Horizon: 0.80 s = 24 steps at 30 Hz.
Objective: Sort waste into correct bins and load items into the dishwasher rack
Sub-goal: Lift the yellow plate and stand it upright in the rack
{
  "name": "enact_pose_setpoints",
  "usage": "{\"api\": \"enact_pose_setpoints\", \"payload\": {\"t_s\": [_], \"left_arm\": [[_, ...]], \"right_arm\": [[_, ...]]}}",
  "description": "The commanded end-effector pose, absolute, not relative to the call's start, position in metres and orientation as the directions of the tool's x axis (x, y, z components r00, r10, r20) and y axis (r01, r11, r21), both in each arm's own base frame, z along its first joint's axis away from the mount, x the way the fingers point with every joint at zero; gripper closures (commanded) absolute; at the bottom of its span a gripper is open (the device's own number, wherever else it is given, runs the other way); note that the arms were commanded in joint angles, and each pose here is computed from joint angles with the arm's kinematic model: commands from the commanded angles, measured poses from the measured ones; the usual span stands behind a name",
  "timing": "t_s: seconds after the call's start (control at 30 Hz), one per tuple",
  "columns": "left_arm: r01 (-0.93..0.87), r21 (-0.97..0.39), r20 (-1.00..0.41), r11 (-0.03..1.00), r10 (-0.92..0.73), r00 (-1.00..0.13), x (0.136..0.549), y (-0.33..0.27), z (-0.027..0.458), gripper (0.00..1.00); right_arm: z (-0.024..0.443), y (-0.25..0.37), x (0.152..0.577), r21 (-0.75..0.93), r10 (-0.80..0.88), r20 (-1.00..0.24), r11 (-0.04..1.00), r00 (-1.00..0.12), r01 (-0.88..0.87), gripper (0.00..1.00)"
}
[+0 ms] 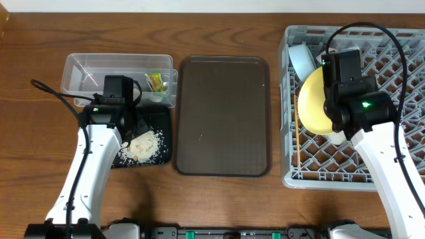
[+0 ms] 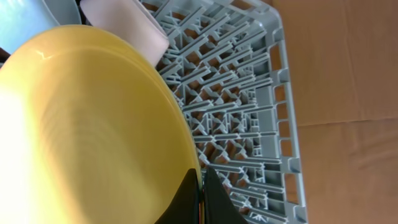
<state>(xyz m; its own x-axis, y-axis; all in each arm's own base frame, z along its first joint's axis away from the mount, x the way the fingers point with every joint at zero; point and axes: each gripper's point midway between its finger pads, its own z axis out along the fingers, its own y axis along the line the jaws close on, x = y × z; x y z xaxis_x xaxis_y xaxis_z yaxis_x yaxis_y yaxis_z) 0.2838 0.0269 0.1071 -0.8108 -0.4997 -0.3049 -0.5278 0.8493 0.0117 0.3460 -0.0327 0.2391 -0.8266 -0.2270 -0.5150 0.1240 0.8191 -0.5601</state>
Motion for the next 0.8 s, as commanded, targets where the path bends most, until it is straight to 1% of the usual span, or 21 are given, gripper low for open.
{"api": "enact_pose_setpoints", "payload": {"t_s": [0.0,0.1,0.23,0.3,0.43,0.53,0.77], "left_arm": [[-0.539,-0.003,-0.315,0.842,-0.512,-0.799,0.286,0.027,0.112,0.28],[-0.539,-0.004,-0.319,0.842,-0.512,-0.798,0.287,0.028,0.112,0.29],[-0.539,-0.006,-0.321,0.842,-0.512,-0.797,0.287,0.028,0.112,0.29],[-0.539,-0.006,-0.321,0.842,-0.512,-0.797,0.287,0.028,0.112,0.29],[-0.539,-0.006,-0.321,0.842,-0.512,-0.797,0.287,0.028,0.112,0.29],[-0.539,-0.006,-0.321,0.842,-0.512,-0.797,0.287,0.028,0.112,0.28],[-0.539,-0.006,-0.322,0.842,-0.512,-0.796,0.288,0.028,0.112,0.29]], "right_arm": [[0.229,-0.023,0.349,-0.489,-0.18,-0.537,0.863,-0.824,0.13,0.99],[0.224,-0.011,0.352,-0.438,-0.182,-0.542,0.894,-0.82,0.091,0.99],[0.224,-0.012,0.352,-0.445,-0.183,-0.54,0.891,-0.822,0.094,0.99],[0.227,-0.019,0.35,-0.477,-0.184,-0.535,0.871,-0.824,0.115,0.99],[0.242,-0.041,0.347,-0.58,-0.184,-0.542,0.789,-0.82,0.206,0.99],[0.253,-0.052,0.346,-0.624,-0.184,-0.557,0.737,-0.809,0.262,0.99],[0.254,-0.038,0.35,-0.635,-0.236,-0.546,0.743,-0.804,0.213,0.99]]}}
